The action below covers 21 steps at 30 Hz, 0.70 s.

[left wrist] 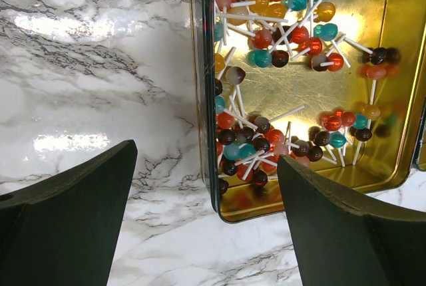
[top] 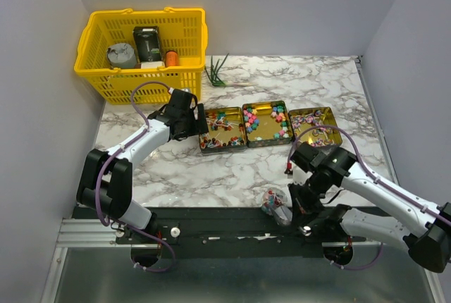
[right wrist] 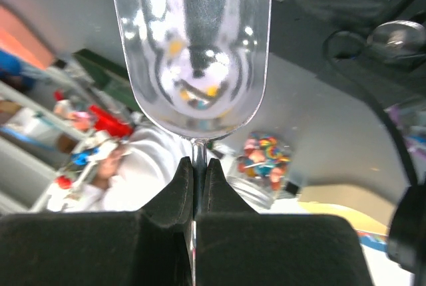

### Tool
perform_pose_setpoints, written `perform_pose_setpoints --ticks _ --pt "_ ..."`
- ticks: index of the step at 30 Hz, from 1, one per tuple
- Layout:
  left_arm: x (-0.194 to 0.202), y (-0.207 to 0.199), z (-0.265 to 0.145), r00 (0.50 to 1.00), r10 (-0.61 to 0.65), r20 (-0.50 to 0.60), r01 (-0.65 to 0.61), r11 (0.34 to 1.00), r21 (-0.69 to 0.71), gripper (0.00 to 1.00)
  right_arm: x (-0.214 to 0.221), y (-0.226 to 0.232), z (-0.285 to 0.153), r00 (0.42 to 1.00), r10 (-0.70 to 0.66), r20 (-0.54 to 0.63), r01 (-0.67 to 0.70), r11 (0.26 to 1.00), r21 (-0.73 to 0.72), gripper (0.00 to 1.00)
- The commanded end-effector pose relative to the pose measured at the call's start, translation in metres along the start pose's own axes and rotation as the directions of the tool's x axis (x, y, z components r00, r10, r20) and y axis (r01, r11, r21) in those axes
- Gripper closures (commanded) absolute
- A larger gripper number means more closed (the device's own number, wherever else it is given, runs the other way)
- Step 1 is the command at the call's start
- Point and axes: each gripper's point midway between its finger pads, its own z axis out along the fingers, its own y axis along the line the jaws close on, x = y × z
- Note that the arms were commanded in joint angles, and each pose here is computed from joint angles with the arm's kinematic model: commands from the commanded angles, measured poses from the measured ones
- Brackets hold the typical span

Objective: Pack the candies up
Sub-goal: Place the fake candies in the packing bottle, then place the spatula at the center of the board.

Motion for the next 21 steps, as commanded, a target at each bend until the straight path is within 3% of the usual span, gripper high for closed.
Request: perform_pose_setpoints --ticks 1,21 --pt "-0.006 0.002 -0.004 1.0 0.005 0.029 -0.004 1.0 -0.013 0.01 0.02 0.01 -0.008 0.989 0.125 -0.082 -0.132 0.987 -0.092 0.99" --pt "-0.007 0.006 -0.006 0.999 0.013 0.037 -0.011 0.999 -0.032 0.01 -0.02 0.009 -0.008 0.977 0.206 -0.06 -0.213 0.968 -0.136 0.99"
